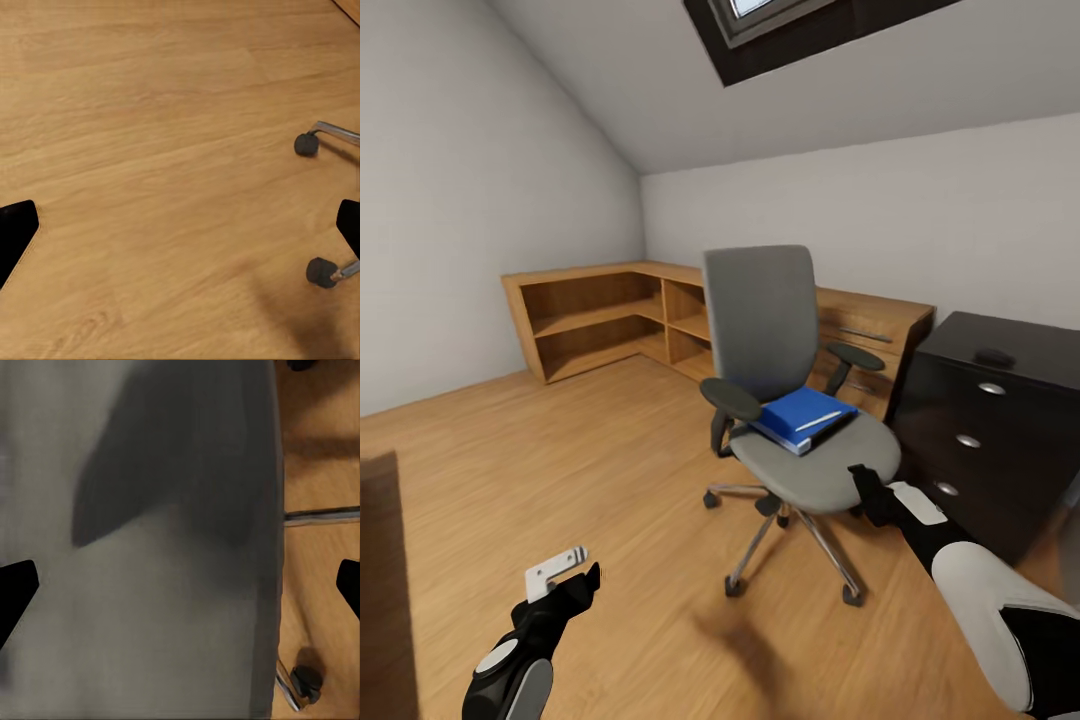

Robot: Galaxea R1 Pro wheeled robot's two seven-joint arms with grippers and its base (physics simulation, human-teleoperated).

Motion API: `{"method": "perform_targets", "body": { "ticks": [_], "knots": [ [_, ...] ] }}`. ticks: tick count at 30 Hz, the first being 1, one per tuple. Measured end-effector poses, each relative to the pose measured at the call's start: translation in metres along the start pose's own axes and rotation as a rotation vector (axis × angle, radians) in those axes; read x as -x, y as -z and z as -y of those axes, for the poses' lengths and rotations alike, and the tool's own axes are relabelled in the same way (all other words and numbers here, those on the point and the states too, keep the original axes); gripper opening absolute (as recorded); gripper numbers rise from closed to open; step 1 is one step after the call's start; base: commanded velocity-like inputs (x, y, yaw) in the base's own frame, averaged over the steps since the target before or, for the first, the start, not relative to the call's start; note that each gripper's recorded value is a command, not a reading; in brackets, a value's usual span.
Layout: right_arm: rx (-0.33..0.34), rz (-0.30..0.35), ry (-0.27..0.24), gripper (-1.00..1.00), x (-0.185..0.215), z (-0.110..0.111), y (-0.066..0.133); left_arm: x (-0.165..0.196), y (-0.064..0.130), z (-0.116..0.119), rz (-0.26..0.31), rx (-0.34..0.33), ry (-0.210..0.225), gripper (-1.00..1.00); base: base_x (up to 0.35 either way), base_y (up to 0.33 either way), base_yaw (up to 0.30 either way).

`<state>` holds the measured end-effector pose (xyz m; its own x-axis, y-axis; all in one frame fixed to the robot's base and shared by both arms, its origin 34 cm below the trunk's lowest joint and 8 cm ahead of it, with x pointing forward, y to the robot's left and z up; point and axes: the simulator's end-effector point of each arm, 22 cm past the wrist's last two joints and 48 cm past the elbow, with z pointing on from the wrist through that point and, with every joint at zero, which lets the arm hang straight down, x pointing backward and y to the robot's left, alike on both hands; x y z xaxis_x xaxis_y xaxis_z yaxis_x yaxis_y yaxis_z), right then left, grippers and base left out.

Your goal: In the bedroom, organize the workspace by keeping the computer under the desk, ensuring the monitor is on the desk, placing the keyboard on the desk next to the monitor, placing the mouse on the desk next to the keyboard, moving the folder from the swivel chair onto the desk next to the mouse, stacking the notebook on top of the folder with the pen on top of the notebook, and positioning the swivel chair next to the desk.

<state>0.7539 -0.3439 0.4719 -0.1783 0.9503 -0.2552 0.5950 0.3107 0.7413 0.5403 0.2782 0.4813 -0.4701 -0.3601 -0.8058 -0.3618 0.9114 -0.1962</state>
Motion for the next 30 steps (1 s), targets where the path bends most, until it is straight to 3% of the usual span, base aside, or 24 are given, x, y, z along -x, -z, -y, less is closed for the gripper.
{"method": "perform_targets", "body": {
  "ticks": [11,30],
  "knots": [
    [0.009,0.002,0.007,1.0,0.0012,-0.0014,0.0023,0.004,0.0018,0.0003,0.01,-0.002,0.001,1.0,0.28,0.0,0.228],
    [0.024,-0.007,0.011,1.0,-0.0035,-0.0029,0.0014,0.0038,0.0014,-0.0003,0.01,-0.001,-0.001,1.0,0.322,0.0,0.013]
  ]
}}
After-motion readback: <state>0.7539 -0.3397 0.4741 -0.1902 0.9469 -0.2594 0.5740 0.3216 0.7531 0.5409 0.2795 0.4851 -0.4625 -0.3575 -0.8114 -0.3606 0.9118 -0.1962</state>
